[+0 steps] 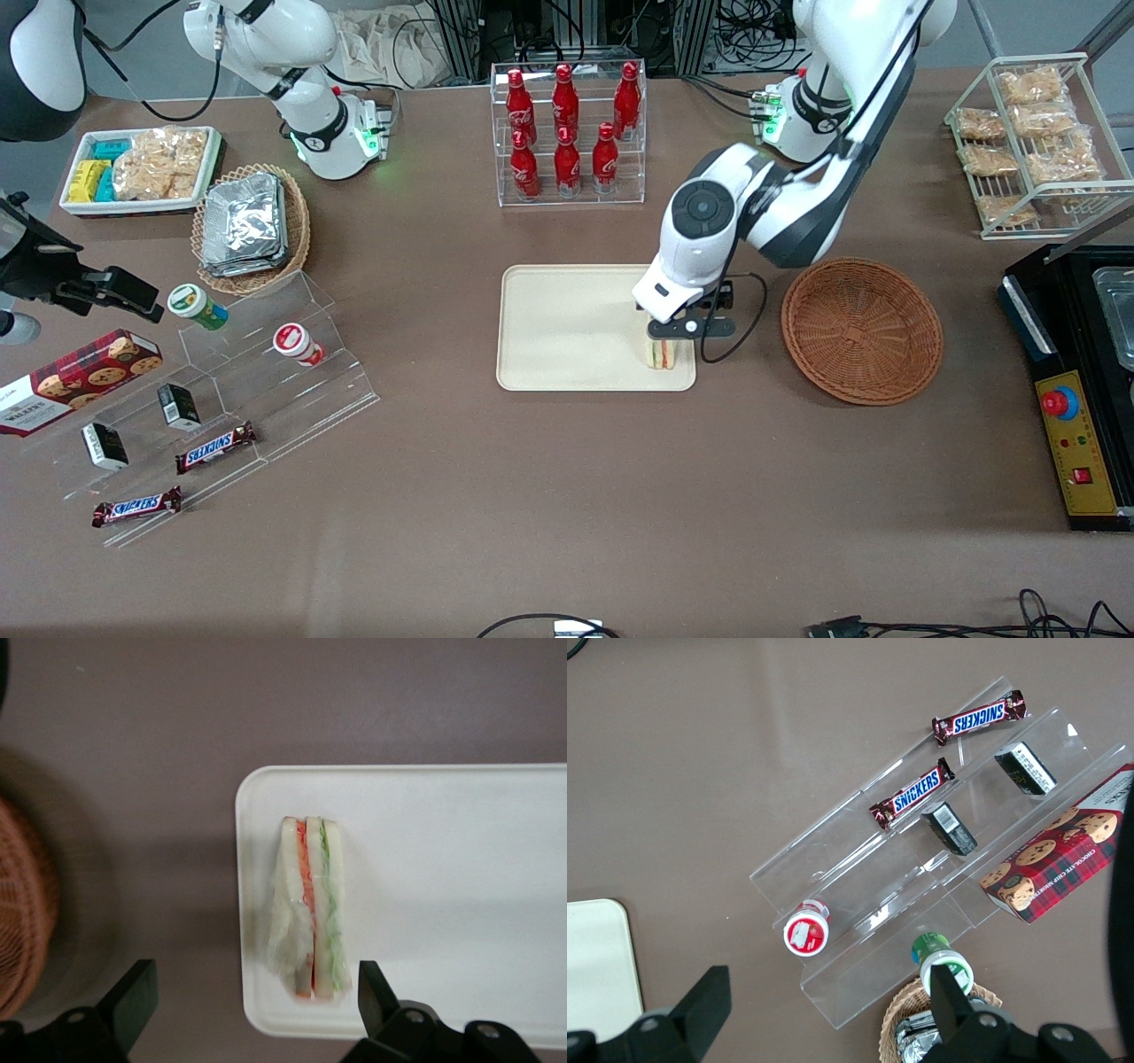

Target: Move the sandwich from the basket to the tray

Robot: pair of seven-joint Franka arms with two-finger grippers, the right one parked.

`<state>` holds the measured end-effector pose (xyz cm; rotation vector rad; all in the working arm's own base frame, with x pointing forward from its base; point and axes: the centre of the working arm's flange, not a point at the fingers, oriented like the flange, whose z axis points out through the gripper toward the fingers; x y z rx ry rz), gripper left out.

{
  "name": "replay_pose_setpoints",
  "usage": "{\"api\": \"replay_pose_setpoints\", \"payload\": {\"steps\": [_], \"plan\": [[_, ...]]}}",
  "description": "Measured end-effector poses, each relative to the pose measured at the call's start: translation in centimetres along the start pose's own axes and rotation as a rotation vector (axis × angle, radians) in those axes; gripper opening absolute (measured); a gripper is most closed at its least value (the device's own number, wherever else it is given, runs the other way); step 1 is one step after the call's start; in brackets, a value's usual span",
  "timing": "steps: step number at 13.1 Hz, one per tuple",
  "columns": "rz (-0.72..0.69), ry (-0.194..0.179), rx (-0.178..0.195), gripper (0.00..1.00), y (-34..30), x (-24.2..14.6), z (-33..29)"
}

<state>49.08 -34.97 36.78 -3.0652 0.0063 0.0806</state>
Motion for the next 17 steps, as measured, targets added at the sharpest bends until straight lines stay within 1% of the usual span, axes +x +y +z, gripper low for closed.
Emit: {"api": "replay_pose_setpoints", "payload": {"steps": [1,2,4,5,8,9,11,13,14,17], "plan": [[-0.016,-0.003,-0.001,1.0,-0.6,0.0,-3.2],[-0.024,-0.004,-0.011,1.0,-1.6,0.2,-6.5],[-0.045,0.016,-0.048,1.0,-5.4,1.1,-12.3],[-0.05,0.025,-0.06,1.0,-8.2,1.5,-14.5],[-0.052,0.03,-0.063,1.0,-17.3,1.7,-19.0],[-0.063,0.025,-0.07,1.0,-21.2,1.9,-20.0],[-0.115,0.027,-0.09,1.0,-28.4,1.9,-21.1],[-0.155,0.021,-0.1,1.0,-32.9,1.5,-21.3],[-0.138,0.016,-0.102,1.0,-33.9,1.4,-21.3],[-0.107,0.019,-0.101,1.0,-34.0,1.3,-21.5]]}}
